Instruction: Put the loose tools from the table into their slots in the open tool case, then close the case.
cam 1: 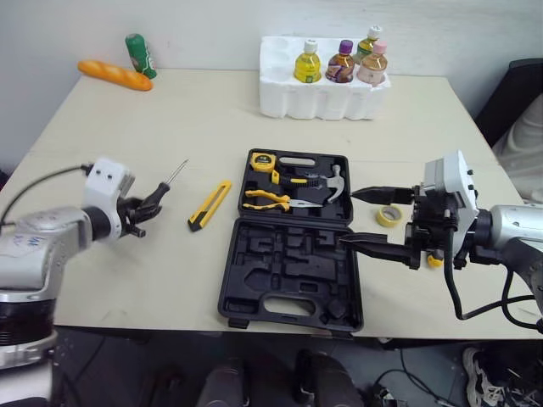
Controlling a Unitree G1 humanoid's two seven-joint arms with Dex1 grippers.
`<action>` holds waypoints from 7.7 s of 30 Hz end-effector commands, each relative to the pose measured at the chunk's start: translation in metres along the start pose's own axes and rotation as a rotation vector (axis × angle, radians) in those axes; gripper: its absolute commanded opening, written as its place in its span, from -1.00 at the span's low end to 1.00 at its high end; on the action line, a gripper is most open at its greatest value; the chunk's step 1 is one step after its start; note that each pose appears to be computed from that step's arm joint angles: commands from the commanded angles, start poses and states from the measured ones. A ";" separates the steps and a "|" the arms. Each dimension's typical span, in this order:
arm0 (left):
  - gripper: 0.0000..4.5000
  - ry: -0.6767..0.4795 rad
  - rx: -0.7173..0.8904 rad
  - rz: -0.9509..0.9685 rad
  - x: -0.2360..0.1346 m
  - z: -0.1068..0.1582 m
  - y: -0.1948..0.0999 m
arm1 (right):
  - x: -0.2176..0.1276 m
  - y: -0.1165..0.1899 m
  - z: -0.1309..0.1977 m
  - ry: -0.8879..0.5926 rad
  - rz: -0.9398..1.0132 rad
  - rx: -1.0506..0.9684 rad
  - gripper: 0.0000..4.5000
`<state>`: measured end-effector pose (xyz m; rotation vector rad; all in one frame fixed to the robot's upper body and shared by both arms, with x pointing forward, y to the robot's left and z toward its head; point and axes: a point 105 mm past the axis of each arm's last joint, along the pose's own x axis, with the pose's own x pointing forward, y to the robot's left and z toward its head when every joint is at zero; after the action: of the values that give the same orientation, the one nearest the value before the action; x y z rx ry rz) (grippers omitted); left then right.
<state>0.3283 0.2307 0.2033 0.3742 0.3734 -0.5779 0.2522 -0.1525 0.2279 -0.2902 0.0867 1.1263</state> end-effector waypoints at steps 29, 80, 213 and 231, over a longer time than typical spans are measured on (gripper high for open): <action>-0.53 0.181 0.681 -0.673 0.103 0.044 -0.109 | -0.044 0.038 -0.037 0.134 -0.299 0.103 1.00; -0.96 -0.209 0.290 -0.856 0.129 0.008 -0.120 | -0.037 0.031 -0.045 0.150 -0.287 0.113 1.00; -0.96 0.072 0.288 -0.761 0.154 -0.046 -0.128 | -0.041 0.011 -0.057 0.208 -0.326 0.113 1.00; -0.62 -0.419 -0.025 -0.631 0.080 0.024 -0.077 | -0.072 -0.013 -0.058 0.187 -0.468 0.114 1.00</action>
<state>0.3562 0.1102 0.1420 0.1471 0.1681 -1.2761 0.2362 -0.2240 0.1777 -0.2649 0.2805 0.6695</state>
